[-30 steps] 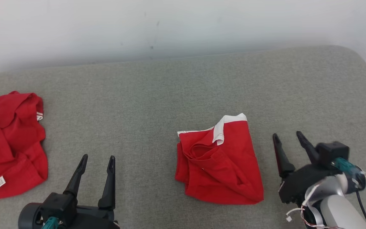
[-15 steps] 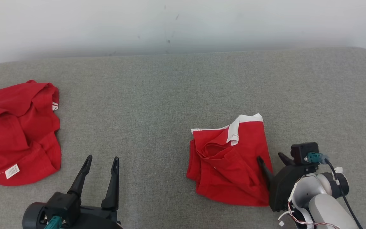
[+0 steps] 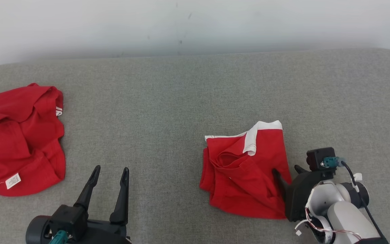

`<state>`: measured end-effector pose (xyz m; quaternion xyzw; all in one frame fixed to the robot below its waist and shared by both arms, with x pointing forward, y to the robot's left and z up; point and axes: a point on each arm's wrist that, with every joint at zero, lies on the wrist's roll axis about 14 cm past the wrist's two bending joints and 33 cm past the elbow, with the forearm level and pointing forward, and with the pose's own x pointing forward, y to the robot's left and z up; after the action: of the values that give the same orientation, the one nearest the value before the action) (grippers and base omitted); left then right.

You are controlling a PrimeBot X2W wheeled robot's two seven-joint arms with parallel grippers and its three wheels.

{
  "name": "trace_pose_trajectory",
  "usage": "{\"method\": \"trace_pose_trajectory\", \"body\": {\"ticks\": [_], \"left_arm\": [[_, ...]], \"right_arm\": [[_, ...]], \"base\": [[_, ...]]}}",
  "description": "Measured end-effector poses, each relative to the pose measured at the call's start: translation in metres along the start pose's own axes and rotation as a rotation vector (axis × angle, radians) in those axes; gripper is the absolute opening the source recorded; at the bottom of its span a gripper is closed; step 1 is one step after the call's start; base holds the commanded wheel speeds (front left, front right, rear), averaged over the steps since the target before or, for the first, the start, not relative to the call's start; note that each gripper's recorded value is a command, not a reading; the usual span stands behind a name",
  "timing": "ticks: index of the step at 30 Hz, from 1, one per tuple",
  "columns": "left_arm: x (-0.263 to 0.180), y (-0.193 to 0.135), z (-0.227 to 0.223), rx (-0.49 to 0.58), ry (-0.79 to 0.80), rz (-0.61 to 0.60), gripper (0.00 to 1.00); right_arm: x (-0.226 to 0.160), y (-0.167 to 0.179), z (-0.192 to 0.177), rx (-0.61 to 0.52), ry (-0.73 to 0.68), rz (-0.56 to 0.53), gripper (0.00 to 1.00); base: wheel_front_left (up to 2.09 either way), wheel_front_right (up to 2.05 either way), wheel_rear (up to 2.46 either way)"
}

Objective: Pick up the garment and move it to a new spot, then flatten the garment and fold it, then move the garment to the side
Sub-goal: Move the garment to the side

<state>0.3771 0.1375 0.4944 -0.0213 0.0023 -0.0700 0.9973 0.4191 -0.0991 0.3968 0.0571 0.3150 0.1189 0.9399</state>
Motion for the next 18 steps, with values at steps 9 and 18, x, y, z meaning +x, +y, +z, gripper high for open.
{"method": "trace_pose_trajectory", "body": {"ticks": [9, 18], "left_arm": [[0.0, 0.005, -0.004, 0.001, 0.012, 0.014, 1.0], [0.001, 0.007, -0.006, 0.0, 0.017, 0.02, 1.0]], "right_arm": [[0.012, 0.008, 0.003, 0.022, 0.043, 0.024, 0.34], [0.014, 0.005, 0.002, 0.024, 0.06, 0.02, 0.0]], "base": [[0.0, 0.0, 0.0], [0.0, 0.0, 0.0]]}}
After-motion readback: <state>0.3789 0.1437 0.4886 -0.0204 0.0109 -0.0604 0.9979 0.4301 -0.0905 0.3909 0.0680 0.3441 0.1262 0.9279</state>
